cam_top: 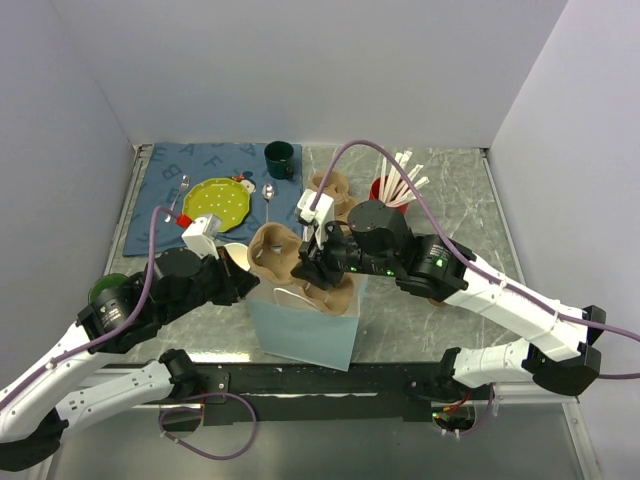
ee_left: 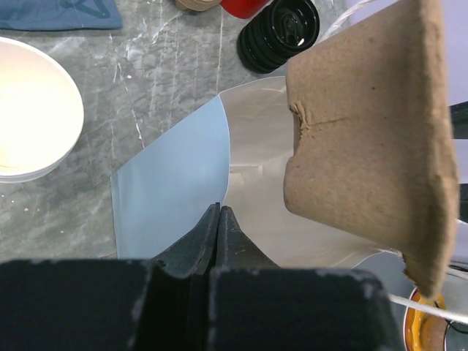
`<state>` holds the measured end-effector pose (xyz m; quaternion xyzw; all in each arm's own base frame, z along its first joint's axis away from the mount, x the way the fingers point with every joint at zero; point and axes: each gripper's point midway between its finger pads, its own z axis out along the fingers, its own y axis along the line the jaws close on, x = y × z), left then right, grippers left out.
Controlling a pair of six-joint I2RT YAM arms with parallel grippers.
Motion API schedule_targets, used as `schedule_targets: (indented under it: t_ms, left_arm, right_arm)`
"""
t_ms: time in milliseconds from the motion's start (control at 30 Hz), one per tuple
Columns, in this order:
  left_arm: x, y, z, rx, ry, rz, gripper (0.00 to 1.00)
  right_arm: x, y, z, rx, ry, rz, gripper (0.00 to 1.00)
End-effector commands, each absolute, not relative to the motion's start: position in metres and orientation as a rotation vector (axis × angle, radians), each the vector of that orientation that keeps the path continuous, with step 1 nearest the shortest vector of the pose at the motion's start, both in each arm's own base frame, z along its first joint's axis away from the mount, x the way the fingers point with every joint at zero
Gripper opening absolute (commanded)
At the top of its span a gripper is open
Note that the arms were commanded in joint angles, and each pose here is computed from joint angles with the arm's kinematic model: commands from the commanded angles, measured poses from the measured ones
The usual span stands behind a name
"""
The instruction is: Pack the takeout coffee
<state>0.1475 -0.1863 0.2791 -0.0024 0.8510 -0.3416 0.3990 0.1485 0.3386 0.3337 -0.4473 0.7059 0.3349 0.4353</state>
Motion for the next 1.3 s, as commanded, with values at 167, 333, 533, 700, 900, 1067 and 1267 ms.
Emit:
schedule_targets:
  t_ms: [167,333,533,700,900,1067,1267]
  left_arm:
    - [0.153,-0.192,0.289,0.007,2.116,-0.877,0.01]
    - [0.153,-0.198,0.296,0.004,2.106,-0.915,0.01]
    - [0.152,-0.2,0.296,-0.009,2.114,-0.933,0.01]
    - [0.151,-0.201,0.3,0.005,2.101,-0.951,0.01]
    - [0.151,-0.202,0.3,0.012,2.102,-0.953,0.01]
    - [0.15,-0.204,0.298,0.029,2.11,-0.953,0.01]
    - [0.149,-0.207,0.3,0.041,2.103,-0.973,0.01]
  right_arm:
    - [0.143,0.313,0.301,-1.181,1.812,0.676,0.26]
    - [0.138,0.312,0.289,-1.232,1.847,0.64,0.26]
    - [0.14,0.309,0.263,-1.291,1.961,0.521,0.26]
    - [0.142,0.312,0.252,-1.307,2.001,0.47,0.26]
    - [0.148,0.313,0.236,-1.3,2.059,0.4,0.26]
    - [0.148,0.312,0.228,-1.314,2.087,0.38,0.26]
    - [0.147,0.313,0.211,-1.365,2.136,0.335,0.26]
